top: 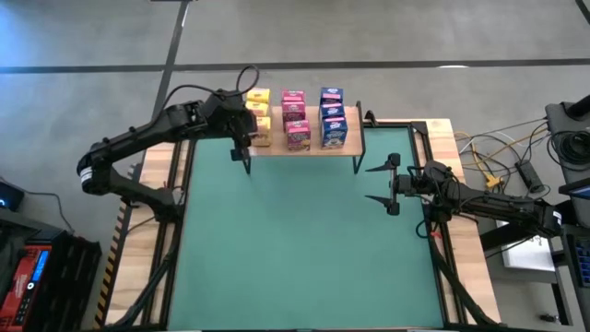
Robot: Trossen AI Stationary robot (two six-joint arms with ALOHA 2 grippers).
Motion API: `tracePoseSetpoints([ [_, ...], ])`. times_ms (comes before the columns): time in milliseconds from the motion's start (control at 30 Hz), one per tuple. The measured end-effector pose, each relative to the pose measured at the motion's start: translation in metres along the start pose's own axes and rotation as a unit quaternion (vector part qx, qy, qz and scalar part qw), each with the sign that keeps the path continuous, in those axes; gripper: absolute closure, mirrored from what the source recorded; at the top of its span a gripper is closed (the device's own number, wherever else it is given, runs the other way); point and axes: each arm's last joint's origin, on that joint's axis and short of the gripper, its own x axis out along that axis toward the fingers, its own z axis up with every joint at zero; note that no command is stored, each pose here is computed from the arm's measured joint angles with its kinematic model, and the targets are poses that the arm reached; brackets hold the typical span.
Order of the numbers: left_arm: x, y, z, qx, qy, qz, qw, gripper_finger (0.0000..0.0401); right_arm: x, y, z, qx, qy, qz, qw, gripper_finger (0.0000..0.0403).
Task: Stack cereal on shelf
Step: Return to Home Position
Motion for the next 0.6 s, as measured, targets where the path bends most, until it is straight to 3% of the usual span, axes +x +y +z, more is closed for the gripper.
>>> tracePoseSetpoints([
  [367,-0.0082,0.0007,-0.0005,-0.083,-0.019,-0.009,0.996,0.0197,0.0,0.0,0.0,0.0,0.0,0.0,1.0,0.0044],
  [600,-0.0086,0.0035,0.0043,-0.098,-0.044,0.002,0.994,0.0197,0.0,0.0,0.0,0.0,0.0,0.0,1.0,0.0044],
])
